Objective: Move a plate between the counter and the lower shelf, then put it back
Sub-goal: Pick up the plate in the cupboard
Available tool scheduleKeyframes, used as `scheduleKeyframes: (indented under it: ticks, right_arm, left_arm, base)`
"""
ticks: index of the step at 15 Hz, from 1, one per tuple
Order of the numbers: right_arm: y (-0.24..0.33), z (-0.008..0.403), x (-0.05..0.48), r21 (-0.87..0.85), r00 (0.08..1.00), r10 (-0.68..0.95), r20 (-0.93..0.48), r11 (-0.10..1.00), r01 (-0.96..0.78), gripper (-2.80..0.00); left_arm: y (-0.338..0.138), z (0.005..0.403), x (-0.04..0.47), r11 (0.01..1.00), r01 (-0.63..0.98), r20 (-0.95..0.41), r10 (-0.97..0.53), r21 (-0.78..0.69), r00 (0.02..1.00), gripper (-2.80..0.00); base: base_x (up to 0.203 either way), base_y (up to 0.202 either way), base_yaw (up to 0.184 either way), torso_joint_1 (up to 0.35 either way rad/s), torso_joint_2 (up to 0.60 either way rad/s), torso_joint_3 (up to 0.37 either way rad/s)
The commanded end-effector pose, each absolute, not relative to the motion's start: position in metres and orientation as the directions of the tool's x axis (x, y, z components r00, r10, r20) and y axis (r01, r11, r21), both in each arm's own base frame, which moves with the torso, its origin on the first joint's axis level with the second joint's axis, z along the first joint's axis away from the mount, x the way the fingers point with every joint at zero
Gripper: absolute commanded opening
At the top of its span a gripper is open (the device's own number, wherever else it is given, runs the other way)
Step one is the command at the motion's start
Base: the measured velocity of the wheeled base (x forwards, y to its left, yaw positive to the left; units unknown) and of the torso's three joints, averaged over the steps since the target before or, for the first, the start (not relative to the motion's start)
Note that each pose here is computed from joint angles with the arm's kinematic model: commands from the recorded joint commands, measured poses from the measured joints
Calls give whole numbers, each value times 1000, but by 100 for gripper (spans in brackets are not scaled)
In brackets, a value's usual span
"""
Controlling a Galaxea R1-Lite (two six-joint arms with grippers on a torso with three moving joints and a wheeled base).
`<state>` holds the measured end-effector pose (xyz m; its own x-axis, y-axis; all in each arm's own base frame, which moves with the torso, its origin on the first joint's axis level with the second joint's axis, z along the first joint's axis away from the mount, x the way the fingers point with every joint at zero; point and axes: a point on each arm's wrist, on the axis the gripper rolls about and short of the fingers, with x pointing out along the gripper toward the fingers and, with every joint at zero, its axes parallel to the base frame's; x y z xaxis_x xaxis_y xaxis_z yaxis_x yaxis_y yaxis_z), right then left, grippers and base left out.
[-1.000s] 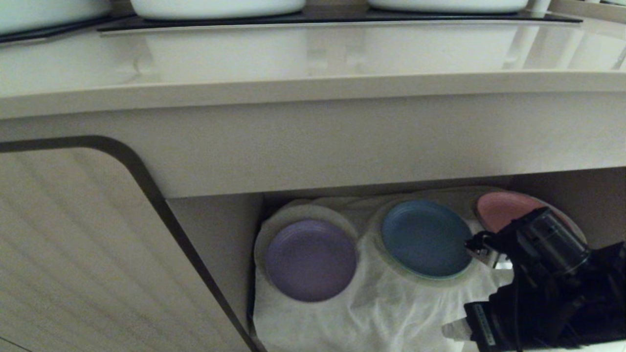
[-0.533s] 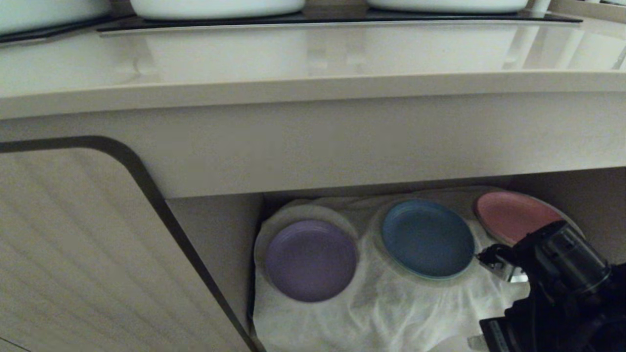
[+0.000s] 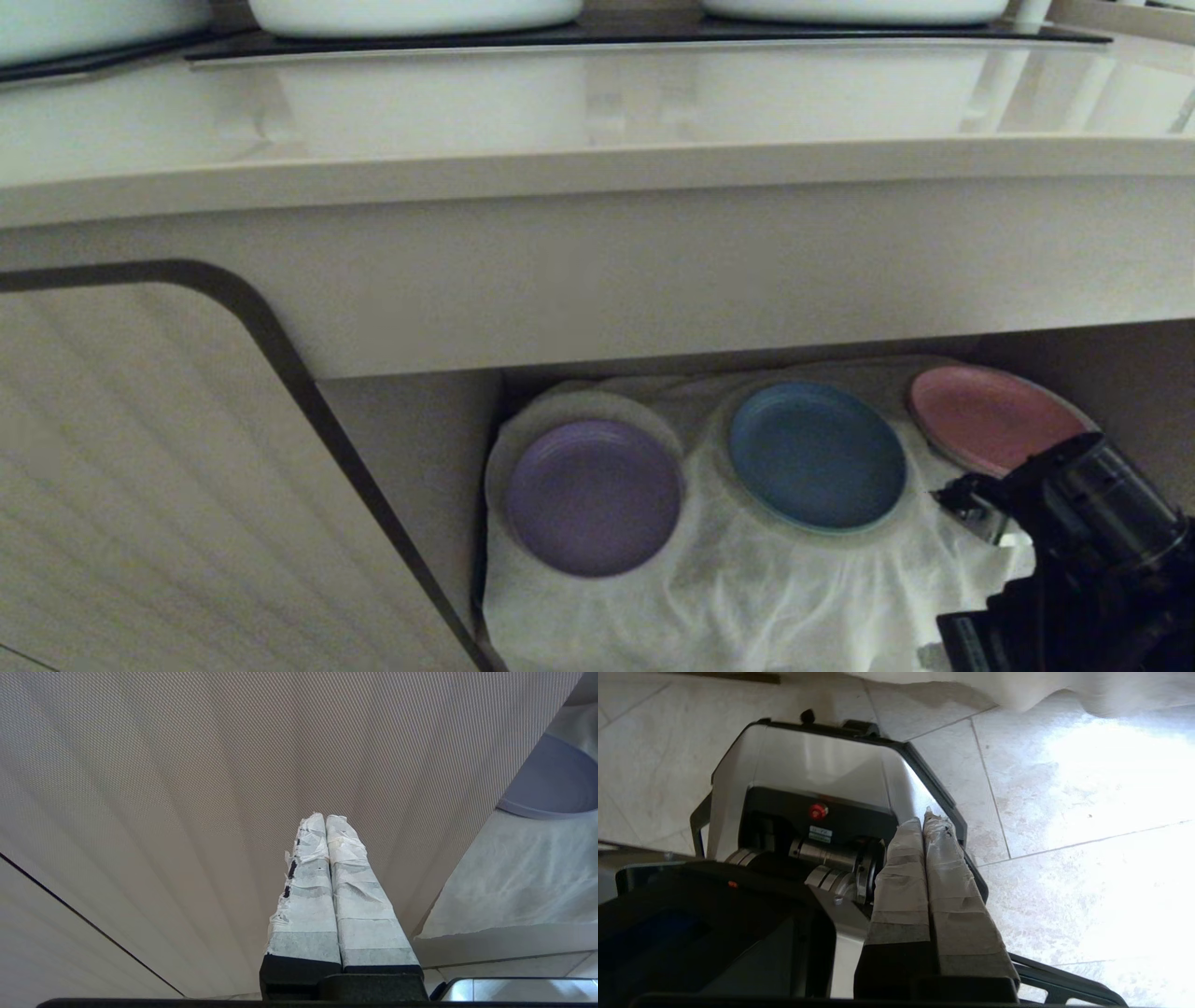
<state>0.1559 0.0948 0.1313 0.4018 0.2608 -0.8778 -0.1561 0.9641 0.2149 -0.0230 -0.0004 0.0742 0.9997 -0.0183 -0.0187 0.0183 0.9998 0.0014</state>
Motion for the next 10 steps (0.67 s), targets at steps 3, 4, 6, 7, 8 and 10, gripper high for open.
scheduleKeyframes:
  ticks: [3,4,6,7,8,10]
  right_arm:
    - [81,130,156,216,419,233,-878,972,-89,-280]
    - [78,129,156,214,420,224,-879,974,-73,-280]
    - [68,127,156,209,430,198,-881,978,-22,-280]
    - [61,126,154,195,442,170,-881,981,11,-280]
    - [54,125,152,172,455,140,-880,985,30,-280]
    - [34,124,144,118,485,67,-872,990,76,-280]
  left_arm:
    - [0,74,-23,1000,18,-18,-18,1,1000,-280]
    - [0,74,-23,1000,18,-18,-18,1,1000,-280]
    - [0,74,-23,1000,18,-18,-18,1,1000,-280]
    - [0,74,-23,1000,18,-18,-18,1,1000,-280]
    - [0,74,-23,1000,18,-18,-18,1,1000,-280]
    - [0,74,-23,1000,18,-18,-18,1,1000,-280]
  base:
    - [0,0,0,0,0,0]
    - [0,0,0,0,0,0]
    - [0,0,0,0,0,0]
    - [0,0,0,0,0,0]
    - [0,0,0,0,0,0]
    - [0,0,0,0,0,0]
